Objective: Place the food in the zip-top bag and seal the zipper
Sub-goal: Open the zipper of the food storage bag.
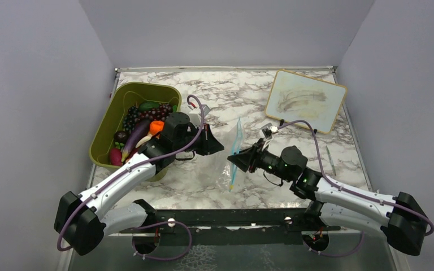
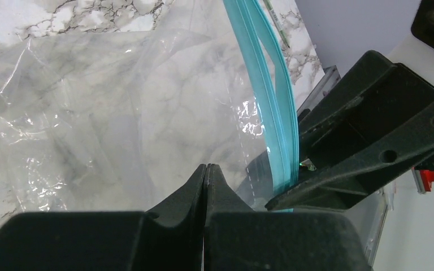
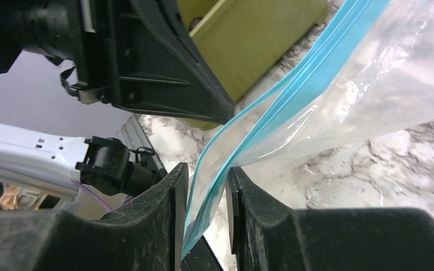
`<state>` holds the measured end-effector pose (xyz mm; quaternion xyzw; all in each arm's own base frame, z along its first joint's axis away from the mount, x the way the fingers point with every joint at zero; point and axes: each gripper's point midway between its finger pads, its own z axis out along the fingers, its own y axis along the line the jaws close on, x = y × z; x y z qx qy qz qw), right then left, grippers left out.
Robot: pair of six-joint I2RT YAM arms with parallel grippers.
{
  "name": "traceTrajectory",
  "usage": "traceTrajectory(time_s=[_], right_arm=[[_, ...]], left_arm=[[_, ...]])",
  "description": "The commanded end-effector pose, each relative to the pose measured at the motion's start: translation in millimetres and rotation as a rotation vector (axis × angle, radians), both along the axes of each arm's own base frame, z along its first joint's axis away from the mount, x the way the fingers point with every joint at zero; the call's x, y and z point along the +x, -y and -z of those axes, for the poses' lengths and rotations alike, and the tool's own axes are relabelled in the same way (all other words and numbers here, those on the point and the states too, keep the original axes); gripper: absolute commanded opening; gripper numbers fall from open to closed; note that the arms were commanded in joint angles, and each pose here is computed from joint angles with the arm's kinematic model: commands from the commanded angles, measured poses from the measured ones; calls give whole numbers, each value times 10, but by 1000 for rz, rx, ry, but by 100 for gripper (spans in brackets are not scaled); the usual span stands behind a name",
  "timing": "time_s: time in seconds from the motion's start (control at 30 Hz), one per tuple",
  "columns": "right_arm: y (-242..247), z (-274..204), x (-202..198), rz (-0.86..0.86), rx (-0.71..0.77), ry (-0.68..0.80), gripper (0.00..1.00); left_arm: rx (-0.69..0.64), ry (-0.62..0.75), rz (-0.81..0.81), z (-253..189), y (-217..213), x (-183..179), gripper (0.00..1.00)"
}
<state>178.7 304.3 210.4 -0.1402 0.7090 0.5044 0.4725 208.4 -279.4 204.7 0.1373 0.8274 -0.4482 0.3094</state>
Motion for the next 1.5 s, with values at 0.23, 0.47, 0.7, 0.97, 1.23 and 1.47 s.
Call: traceTrajectory(time_s=[0.23,0.47,0.7,0.97,1.23,1.47], right_arm=[[184,184,-48,72,-12,-120,4],[144,241,-41,52,-43,-99,2],[71,202,-26,24,-48,-63,2],[44,242,-48,5,-48,-64,2],[-2,300,-52,-12,-57,-76,2],[-12,302,-35,-9,-67,-74,2]], left_arm=[[-18,33,23,12,23,-12,0],[-127,29,145,-238,182,-164,68],[-45,42,58,-189,152,49,72],[64,9,-24,38,125,242,69],[69,8,-9,25,230,289,72],[89,-8,8,114,289,283,65]])
